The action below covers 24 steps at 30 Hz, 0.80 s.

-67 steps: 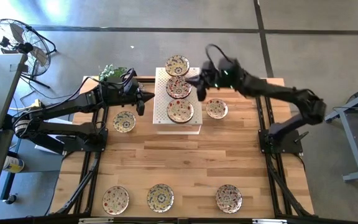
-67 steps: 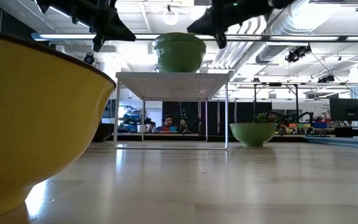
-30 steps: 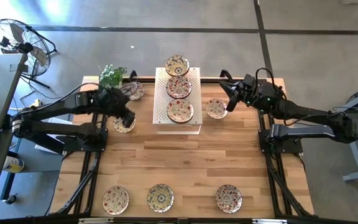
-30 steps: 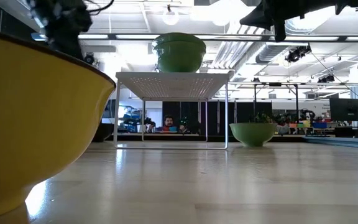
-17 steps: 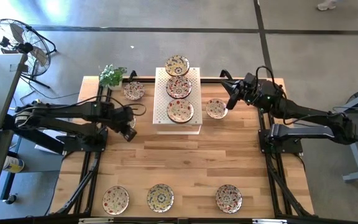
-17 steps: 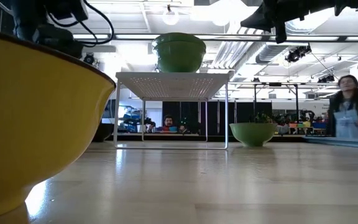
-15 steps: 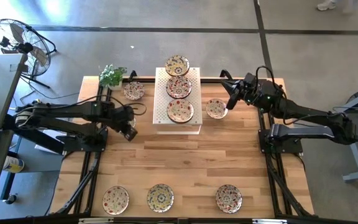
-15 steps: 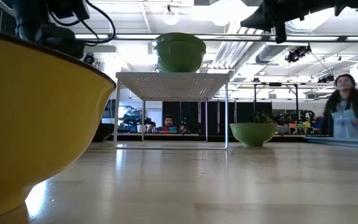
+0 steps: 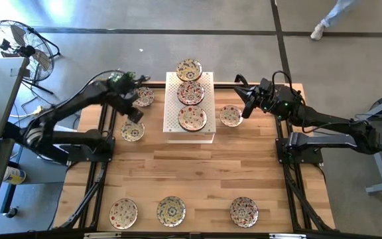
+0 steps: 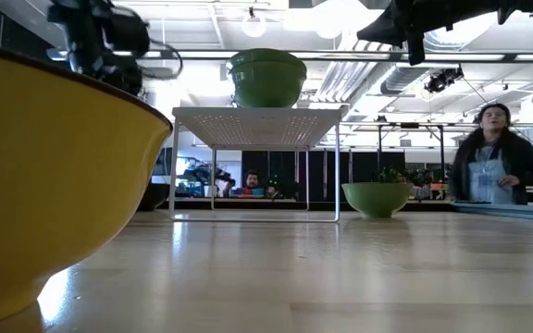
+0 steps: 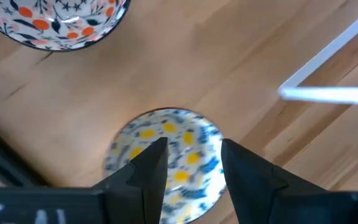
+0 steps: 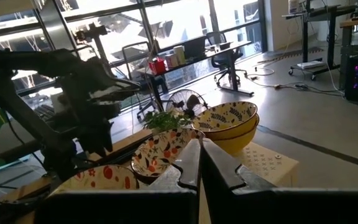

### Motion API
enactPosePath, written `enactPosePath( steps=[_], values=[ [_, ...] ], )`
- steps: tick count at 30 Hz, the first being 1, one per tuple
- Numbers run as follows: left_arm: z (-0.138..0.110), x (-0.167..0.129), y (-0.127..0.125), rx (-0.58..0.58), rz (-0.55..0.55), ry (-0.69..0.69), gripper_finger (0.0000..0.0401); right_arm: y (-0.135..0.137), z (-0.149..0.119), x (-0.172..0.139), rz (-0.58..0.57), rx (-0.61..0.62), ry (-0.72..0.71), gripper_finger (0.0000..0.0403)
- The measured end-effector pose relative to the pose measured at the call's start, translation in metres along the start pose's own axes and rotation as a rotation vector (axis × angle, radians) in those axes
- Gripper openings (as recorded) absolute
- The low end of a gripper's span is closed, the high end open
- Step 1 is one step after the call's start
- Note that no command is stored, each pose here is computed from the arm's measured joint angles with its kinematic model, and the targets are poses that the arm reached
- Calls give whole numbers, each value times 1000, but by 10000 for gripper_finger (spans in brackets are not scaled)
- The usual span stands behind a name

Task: Pick & Place Mini bowls
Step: Stack the yellow patterned bowl on top of the yellow patterned bowl on the shelf

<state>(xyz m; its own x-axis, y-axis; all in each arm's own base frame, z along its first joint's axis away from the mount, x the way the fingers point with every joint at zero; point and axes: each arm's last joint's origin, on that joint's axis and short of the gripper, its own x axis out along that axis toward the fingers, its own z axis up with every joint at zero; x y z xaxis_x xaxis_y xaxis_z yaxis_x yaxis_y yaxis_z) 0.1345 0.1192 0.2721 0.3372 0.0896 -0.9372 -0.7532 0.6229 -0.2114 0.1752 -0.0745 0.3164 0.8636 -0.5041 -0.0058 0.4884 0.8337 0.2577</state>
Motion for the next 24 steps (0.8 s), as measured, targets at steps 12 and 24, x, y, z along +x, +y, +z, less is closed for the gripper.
enactPosePath(
  steps=[12, 24],
  values=[
    [40, 40, 17, 373, 77, 358, 149, 0, 0, 0, 6, 11, 3, 1],
    [46, 56, 21, 596, 78, 345, 149, 0, 0, 0, 5, 8, 5, 2]
  ],
)
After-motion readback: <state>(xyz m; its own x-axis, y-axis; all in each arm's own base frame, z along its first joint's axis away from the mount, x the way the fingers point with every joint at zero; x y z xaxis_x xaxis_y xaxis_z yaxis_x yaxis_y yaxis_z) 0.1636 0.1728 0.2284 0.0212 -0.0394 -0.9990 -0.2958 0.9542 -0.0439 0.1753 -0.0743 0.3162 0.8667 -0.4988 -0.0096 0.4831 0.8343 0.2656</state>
